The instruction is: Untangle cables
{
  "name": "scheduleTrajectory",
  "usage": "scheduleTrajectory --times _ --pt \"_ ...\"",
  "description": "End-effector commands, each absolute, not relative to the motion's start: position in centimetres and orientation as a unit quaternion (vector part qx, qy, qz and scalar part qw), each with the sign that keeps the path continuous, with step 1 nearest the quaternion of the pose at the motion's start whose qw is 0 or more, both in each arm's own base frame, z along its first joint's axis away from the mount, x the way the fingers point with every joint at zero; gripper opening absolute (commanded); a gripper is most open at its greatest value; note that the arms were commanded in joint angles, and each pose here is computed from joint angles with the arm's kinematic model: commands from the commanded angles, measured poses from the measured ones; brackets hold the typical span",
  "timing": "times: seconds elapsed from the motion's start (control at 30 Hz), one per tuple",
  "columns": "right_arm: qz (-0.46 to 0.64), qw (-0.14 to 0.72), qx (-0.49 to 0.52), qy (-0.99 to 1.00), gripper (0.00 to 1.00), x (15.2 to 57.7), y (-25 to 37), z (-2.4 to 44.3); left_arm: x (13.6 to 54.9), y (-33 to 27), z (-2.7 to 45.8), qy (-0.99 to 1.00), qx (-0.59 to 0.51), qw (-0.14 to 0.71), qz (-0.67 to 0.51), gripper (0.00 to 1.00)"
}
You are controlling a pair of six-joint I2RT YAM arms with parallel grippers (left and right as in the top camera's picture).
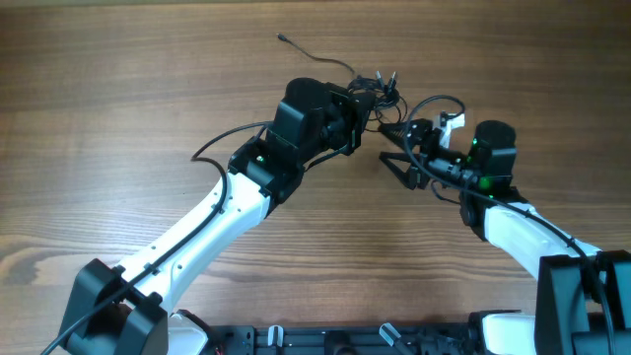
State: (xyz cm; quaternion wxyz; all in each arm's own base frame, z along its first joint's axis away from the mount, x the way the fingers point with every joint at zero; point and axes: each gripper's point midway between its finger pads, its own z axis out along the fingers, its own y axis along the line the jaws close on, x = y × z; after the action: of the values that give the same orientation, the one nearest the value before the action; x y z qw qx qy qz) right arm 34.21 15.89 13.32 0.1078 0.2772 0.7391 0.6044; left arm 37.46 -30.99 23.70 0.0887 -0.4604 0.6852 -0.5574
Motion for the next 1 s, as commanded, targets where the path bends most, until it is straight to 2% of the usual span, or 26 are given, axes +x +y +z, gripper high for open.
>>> scheduleTrajectory --times 0.0,0.13,0.23,0.37,0.4,0.47,0.6,0.7,0.8,0.9,0.97 --pt "0.606 0.073 0.339 0.716 0.83 34.6 15.6 13.1 37.6 -31.0 24.8 0.677 -0.461 0.094 -0.566 0.04" --pt "0.577 0.127 0.387 0.708 0.83 36.5 13.9 12.3 37.2 -30.8 23.7 0.688 -0.469 0.086 -0.547 0.04" --pt "0.514 0.232 0.403 0.721 0.83 38.6 11.0 11.2 36.9 -31.2 23.9 0.690 -0.461 0.076 -0.553 0.04" --pt "0.427 0.236 0.466 0.738 0.84 37.9 8.5 7.4 36.3 -32.2 25.0 0.690 -0.435 0.055 -0.576 0.04" --pt "0.404 0.231 0.483 0.742 0.88 37.5 7.9 6.4 36.2 -32.3 25.1 0.691 -0.432 0.053 -0.577 0.04" --pt "0.401 0.246 0.443 0.763 1.00 37.5 8.2 6.6 36.0 -32.5 25.1 0.698 -0.421 0.058 -0.576 0.04" --pt "0.559 0.197 0.261 0.762 0.96 35.9 13.6 12.3 35.8 -32.6 24.9 0.730 -0.366 0.093 -0.570 0.04" --pt "0.630 0.150 0.172 0.742 0.95 33.6 16.6 15.5 35.8 -32.6 24.9 0.730 -0.366 0.093 -0.569 0.04" --pt "0.621 0.150 0.141 0.757 0.96 32.7 18.7 14.9 35.9 -32.7 25.1 0.725 -0.370 0.090 -0.574 0.04" --pt "0.568 0.154 0.141 0.796 0.95 31.9 20.8 11.9 35.7 -33.3 26.4 0.703 -0.378 0.060 -0.599 0.04" --pt "0.507 0.157 0.178 0.829 0.96 31.8 20.1 8.9 35.5 -33.4 26.3 0.701 -0.382 0.049 -0.600 0.04"
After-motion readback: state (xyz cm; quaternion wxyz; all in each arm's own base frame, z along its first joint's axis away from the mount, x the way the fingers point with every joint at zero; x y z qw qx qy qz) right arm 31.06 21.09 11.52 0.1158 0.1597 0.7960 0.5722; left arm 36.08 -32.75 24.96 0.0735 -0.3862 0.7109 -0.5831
